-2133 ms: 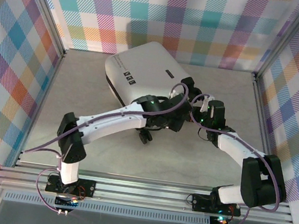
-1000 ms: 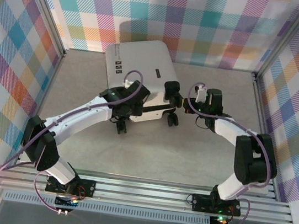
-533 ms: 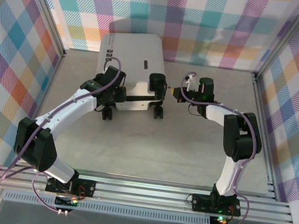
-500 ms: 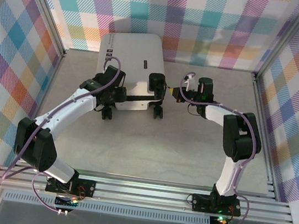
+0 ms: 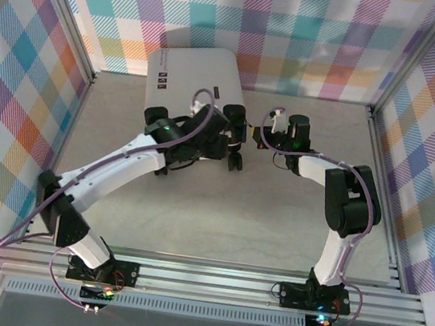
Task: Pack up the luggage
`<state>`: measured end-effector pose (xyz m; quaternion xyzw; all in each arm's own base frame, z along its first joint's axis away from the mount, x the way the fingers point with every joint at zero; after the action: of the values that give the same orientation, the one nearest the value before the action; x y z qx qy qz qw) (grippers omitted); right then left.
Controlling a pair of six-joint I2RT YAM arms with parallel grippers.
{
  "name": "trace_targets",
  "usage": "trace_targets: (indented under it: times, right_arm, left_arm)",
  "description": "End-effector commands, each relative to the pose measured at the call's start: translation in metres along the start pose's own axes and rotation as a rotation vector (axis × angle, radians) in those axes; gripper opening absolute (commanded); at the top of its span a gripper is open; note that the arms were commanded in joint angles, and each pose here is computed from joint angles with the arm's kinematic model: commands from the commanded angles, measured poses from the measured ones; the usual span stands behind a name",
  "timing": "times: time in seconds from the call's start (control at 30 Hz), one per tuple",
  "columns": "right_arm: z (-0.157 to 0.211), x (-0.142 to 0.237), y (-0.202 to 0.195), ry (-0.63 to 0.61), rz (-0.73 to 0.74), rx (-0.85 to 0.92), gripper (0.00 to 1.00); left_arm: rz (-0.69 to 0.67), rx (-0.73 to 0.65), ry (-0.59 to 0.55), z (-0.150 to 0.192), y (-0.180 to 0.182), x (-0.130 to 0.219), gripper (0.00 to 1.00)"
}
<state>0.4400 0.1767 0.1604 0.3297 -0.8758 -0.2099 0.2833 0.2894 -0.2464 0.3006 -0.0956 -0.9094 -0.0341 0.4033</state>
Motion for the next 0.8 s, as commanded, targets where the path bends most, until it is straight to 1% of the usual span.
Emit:
trace_targets:
  times: [0.0, 0.13, 0.23, 0.4, 0.6, 0.77]
  right_arm:
    - [-0.012, 0.013, -0.007, -0.064, 0.065, 0.016, 0.00]
    - [-0.010, 0.014, -0.006, -0.055, 0.050, 0.019, 0.00]
    - [-0.007, 0.014, -0.006, -0.051, 0.049, 0.020, 0.00]
    - [-0.004, 0.015, -0.007, -0.049, 0.053, 0.022, 0.00]
    - [-0.004, 0.015, -0.008, -0.049, 0.049, 0.015, 0.00]
    - [-0.004, 0.017, -0.006, -0.049, 0.053, 0.019, 0.00]
  left_arm:
    - [-0.046, 0.050, 0.031, 0.003, -0.023, -0.028, 0.76]
    - [-0.056, 0.036, 0.015, -0.007, -0.048, -0.042, 0.78]
    - [-0.057, 0.041, -0.009, -0.019, -0.058, -0.043, 0.80]
    - [-0.039, 0.052, -0.016, -0.027, -0.069, -0.049, 0.81]
    - [-0.059, 0.039, -0.007, -0.034, -0.079, -0.065, 0.81]
    - [-0.109, 0.022, -0.007, -0.036, -0.081, -0.076, 0.81]
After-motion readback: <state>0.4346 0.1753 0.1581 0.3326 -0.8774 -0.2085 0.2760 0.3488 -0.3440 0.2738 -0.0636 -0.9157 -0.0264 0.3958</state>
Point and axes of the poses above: each hand's point on the last joint's axis, 136 mm out from that joint toward the fingers, its own x axis back along the fingers, its own y axis along the line the jaws close on, z = x × y, the point moved 7 cm from there along x, back along the fingers, and after that the axes turned 9 degrees about -x, right-handed, at the moved point
